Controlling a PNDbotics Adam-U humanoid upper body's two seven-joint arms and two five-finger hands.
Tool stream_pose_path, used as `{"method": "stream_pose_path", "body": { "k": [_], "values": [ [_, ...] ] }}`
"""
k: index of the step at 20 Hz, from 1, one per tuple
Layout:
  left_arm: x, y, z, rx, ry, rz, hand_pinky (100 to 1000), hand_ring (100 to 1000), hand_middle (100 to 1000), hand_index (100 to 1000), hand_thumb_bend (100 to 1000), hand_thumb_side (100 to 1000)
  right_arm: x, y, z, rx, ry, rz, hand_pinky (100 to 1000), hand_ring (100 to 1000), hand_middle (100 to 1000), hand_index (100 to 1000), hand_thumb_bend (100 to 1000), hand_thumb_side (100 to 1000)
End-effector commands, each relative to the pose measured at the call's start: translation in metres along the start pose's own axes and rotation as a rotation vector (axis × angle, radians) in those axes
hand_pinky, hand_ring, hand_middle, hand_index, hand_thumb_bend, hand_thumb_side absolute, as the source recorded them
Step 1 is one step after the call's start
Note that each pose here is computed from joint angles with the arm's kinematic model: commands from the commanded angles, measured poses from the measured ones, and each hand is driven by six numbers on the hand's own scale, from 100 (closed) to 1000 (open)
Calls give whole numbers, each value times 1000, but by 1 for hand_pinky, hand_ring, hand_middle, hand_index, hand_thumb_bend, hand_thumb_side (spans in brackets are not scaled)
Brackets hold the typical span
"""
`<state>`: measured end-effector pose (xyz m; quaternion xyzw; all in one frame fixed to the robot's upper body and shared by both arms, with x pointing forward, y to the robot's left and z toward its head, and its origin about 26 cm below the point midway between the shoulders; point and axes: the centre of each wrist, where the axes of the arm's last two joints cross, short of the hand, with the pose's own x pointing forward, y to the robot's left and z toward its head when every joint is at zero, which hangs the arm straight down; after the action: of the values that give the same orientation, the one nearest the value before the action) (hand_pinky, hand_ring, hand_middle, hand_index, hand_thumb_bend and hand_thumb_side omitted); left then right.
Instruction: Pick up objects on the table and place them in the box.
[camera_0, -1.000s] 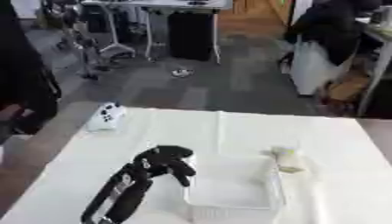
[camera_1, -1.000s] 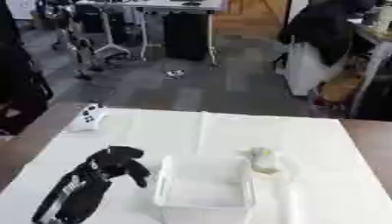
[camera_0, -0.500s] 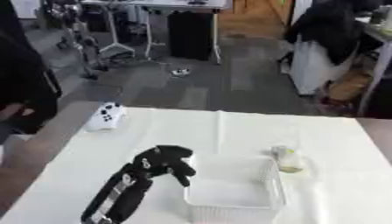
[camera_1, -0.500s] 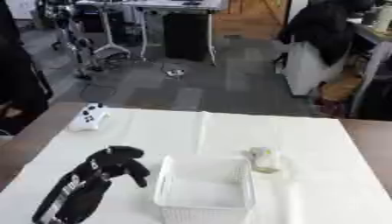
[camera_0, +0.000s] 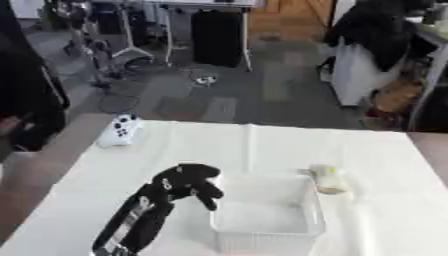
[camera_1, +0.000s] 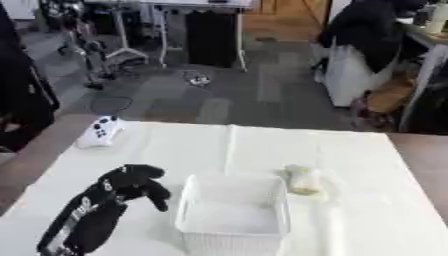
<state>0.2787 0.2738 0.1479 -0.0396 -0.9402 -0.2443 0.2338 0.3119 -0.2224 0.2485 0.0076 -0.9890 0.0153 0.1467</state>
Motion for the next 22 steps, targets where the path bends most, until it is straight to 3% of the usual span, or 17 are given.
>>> {"method": "stream_pose_path", "body": {
  "k": [1,9,10,12,13,14,15,18,22],
  "values": [
    [5,7,-7,-9,-23,-26,532,700,803,876,628,727,4,-3,-7,-5,-28,9,100,298,347,668,162,1000],
    [5,9,-10,6,-33,-26,535,700,802,875,635,718,5,-5,-8,-13,-34,21,100,304,360,673,174,1000],
    [5,10,-10,8,-34,-28,535,700,803,875,636,716,5,-6,-8,-13,-34,29,100,318,382,686,138,1000],
    [5,11,-11,14,-40,-29,536,700,802,875,638,711,5,-10,-8,-3,-4,68,100,378,472,742,273,1000],
    [6,11,-11,14,-40,-28,535,700,802,875,638,712,6,-15,-10,18,8,117,110,436,527,776,271,1000],
    [6,11,-11,11,-39,-26,536,700,802,875,637,714,8,-20,-14,61,25,190,134,468,567,794,356,1000],
    [5,10,-11,8,-38,-24,535,700,802,875,637,714,9,-23,-18,93,39,247,151,490,595,801,382,1000],
    [5,10,-9,3,-30,-19,534,700,802,875,636,715,17,-33,-37,232,50,446,212,550,650,773,425,1000],
    [5,8,-6,-6,-17,-15,532,701,803,876,631,723,22,-39,-58,374,61,647,261,587,679,728,455,1000]
  ]
}}
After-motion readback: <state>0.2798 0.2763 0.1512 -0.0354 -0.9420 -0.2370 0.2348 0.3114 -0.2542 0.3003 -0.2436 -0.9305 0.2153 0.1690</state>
